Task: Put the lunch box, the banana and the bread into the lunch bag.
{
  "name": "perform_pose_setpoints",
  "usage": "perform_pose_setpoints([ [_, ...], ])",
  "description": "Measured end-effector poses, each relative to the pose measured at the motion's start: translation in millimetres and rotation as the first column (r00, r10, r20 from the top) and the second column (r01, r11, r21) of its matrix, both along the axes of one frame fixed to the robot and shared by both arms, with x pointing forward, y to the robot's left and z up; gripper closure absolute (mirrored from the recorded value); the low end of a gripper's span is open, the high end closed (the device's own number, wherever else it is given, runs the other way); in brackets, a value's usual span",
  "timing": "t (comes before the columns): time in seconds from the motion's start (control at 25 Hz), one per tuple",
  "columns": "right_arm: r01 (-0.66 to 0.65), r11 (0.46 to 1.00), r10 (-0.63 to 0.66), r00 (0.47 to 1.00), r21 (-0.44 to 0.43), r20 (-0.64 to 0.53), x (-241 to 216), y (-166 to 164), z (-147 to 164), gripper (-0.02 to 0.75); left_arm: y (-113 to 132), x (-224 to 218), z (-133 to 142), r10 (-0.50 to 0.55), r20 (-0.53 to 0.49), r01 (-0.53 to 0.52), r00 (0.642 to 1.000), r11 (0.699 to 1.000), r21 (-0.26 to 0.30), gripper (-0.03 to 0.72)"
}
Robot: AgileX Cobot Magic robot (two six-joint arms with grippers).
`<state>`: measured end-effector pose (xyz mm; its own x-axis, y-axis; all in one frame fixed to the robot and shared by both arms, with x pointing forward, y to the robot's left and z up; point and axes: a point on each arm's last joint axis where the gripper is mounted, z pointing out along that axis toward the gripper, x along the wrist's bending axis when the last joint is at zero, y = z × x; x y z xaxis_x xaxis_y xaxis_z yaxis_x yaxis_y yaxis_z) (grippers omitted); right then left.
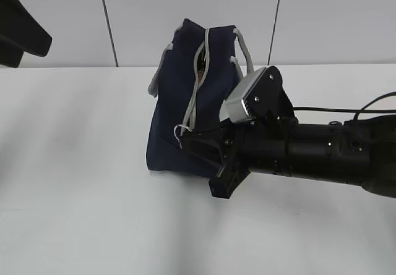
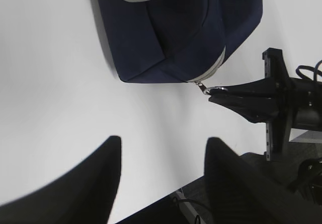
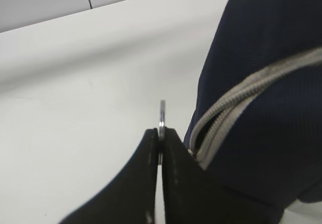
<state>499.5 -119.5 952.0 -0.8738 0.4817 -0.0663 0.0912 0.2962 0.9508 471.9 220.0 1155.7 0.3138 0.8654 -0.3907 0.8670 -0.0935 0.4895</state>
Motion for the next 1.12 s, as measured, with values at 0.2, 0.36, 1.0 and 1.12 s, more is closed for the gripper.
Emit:
perform_pose_setpoints([
  [0.2, -0.068, 0.997, 0.067, 0.998, -0.031, -0.011, 9, 9, 15, 0.754, 0, 1, -14, -0.011, -0.011, 0.011, 1.000, 1.000, 0.010, 0.308],
  [0.36, -0.072, 0.996, 0.072, 0.997, -0.044, -0.005, 12, 10, 24, 0.754, 0, 1, -26, -0.023, -0.014, 0.023, 1.000, 1.000, 0.021, 0.308],
  [1.0, -0.006, 0.998, 0.006, 1.000, -0.060, 0.000, 18, 7, 46, 0.754, -7, 5, -35, -0.096, 0.064, 0.098, 0.993, 0.995, -0.028, 0.308],
  [1.12, 0.000, 0.998, -0.003, 0.999, -0.067, -0.038, 21, 8, 36, 0.754, -7, 6, -35, -0.104, 0.084, 0.106, 0.991, 0.994, -0.024, 0.308],
])
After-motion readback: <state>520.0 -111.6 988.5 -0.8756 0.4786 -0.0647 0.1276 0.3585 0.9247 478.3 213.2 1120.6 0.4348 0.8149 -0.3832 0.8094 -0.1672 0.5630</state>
